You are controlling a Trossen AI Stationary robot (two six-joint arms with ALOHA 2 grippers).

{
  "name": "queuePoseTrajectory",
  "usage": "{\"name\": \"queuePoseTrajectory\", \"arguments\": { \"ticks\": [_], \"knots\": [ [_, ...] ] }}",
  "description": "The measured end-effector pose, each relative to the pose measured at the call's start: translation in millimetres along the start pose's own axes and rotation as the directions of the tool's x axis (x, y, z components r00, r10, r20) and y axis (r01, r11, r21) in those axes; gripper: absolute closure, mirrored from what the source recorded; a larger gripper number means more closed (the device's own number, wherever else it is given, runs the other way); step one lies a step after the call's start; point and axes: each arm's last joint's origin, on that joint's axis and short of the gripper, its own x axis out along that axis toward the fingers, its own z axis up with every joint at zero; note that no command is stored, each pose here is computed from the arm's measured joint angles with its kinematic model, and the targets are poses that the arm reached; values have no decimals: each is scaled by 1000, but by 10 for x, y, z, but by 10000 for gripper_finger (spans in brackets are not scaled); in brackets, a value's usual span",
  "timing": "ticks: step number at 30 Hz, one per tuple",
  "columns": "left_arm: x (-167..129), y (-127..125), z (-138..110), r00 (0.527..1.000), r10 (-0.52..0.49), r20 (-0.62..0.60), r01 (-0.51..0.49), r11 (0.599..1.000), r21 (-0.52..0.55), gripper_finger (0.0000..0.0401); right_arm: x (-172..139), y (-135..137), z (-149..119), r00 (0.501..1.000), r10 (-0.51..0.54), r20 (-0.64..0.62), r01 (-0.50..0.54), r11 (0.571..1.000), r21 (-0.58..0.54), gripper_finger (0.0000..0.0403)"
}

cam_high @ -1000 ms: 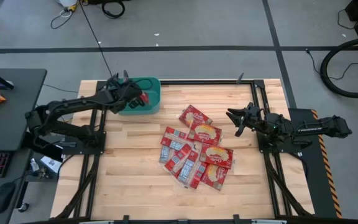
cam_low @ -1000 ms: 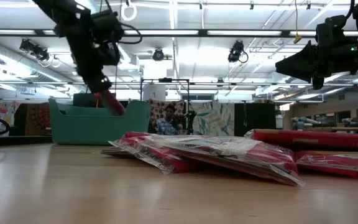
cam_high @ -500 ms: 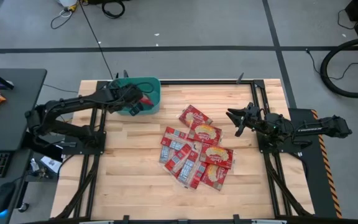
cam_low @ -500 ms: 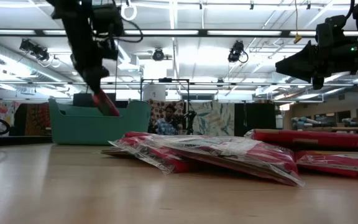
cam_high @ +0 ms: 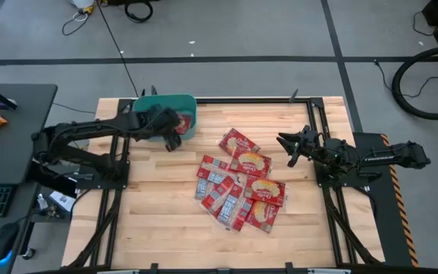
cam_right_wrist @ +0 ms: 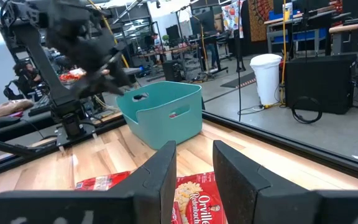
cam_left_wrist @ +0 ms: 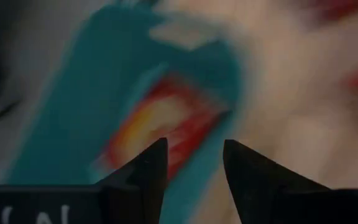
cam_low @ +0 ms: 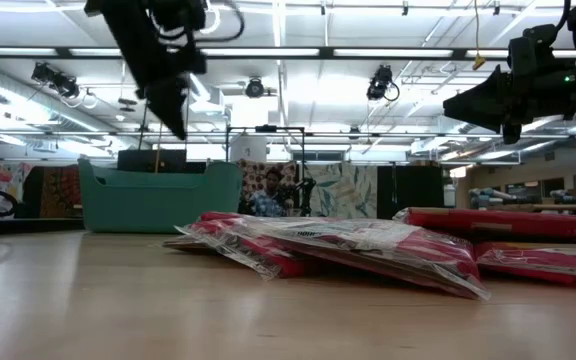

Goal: Sort popcorn bags into baskets
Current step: Put the red popcorn bag into the blue bin

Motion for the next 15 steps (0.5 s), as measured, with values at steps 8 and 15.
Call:
{"name": "queuePoseTrajectory", "arguments": {
  "ticks": [8, 15],
  "knots": [
    [-160, -593, 113, 973, -160, 168, 129, 975, 182, 238, 0, 0, -1, 1000, 0, -1, 0, 1000, -1, 292],
    [112, -1300, 41, 975, -181, 128, 137, 945, 297, 225, 1, 1, -1, 1000, 1, -1, -1, 1000, -1, 292]
  ]
}}
